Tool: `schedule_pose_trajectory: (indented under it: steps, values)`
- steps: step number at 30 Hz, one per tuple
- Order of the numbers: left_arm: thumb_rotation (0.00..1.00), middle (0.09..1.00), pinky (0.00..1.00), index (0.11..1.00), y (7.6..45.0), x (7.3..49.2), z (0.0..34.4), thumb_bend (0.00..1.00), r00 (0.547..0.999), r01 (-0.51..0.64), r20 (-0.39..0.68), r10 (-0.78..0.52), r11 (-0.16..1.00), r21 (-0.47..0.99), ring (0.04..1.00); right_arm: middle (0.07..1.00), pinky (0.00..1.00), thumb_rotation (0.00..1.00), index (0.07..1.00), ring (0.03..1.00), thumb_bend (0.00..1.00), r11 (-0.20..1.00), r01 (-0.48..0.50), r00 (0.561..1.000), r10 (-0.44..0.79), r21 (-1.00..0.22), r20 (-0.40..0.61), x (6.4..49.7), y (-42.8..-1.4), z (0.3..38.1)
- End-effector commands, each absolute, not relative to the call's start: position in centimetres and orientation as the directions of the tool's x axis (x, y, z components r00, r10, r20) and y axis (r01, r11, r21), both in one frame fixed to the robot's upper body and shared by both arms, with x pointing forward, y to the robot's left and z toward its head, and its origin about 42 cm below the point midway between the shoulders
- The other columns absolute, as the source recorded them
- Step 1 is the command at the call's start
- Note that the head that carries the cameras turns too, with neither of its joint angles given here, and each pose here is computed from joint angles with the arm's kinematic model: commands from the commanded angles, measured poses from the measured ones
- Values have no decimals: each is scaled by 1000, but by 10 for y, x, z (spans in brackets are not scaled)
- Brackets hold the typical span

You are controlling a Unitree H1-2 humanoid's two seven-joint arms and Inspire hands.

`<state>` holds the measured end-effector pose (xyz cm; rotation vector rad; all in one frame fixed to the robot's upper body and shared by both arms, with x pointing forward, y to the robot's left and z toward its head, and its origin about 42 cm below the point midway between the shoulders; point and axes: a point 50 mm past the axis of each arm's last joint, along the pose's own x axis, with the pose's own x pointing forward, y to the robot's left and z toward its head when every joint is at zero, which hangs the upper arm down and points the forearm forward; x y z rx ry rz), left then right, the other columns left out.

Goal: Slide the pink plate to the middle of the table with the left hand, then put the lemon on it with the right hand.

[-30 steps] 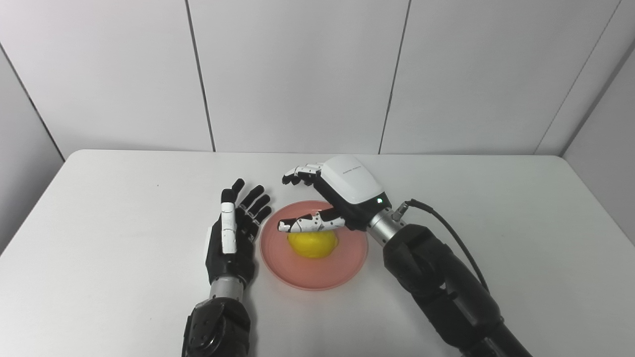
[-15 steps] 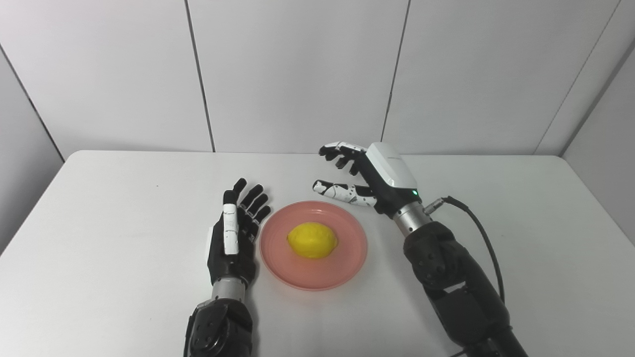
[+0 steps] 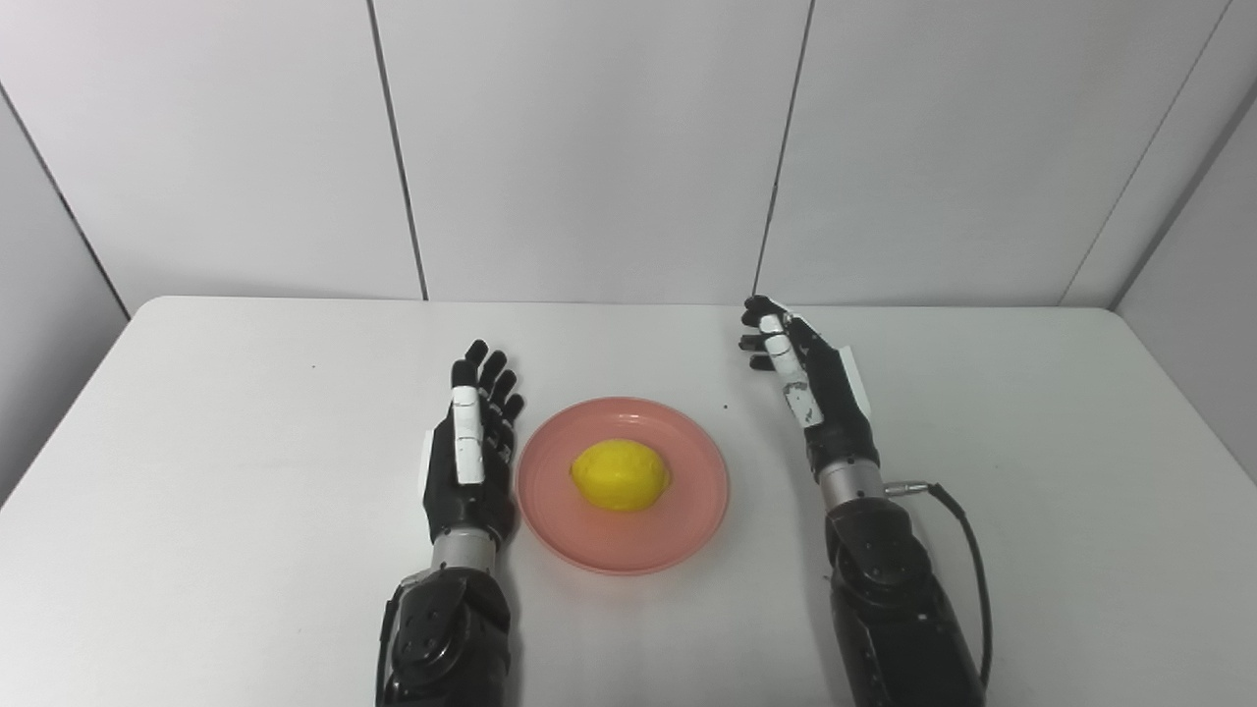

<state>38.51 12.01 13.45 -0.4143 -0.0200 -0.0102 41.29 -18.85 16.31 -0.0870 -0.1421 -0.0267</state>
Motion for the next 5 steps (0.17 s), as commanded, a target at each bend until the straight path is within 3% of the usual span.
schedule_pose_trajectory:
  steps: [1,5]
  values:
    - [876,942,994,947,126,396,134,973,1000,-22,-11,20,941,-337,955,845,871,1000,820,835,807,999,43,984,-39,-16,172,418,-188,175]
    - [896,957,999,970,138,409,135,954,1000,-12,-1,13,956,-293,973,890,925,1000,881,897,801,998,49,987,-54,39,153,415,-187,169]
